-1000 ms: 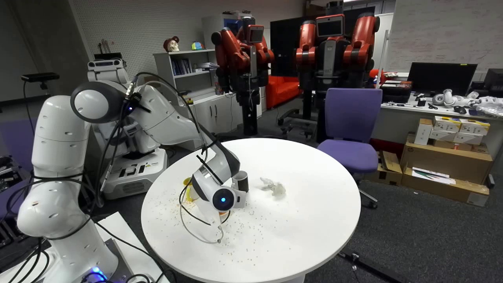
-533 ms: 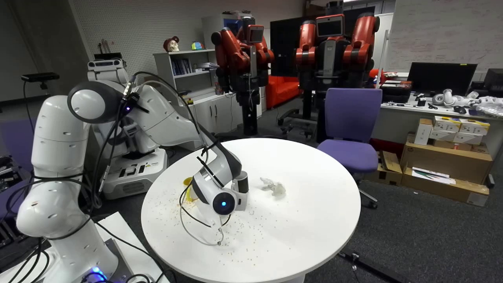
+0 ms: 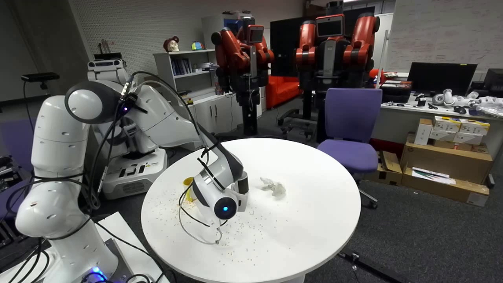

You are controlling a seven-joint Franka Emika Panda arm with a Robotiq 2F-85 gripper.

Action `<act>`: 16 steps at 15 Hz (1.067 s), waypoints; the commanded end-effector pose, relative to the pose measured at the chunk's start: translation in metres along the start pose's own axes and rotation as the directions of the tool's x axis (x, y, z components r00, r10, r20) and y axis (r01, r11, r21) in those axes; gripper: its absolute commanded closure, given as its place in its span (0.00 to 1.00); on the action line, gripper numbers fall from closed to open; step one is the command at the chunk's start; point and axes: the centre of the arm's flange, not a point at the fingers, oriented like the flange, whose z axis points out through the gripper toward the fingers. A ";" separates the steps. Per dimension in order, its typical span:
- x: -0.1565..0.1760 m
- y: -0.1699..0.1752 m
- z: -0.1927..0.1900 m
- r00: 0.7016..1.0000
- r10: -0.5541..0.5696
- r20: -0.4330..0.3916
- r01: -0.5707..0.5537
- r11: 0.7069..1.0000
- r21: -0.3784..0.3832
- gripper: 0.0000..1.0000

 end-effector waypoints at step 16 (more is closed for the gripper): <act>0.033 -0.017 -0.040 0.978 0.197 -0.065 -0.185 0.970 0.158 0.99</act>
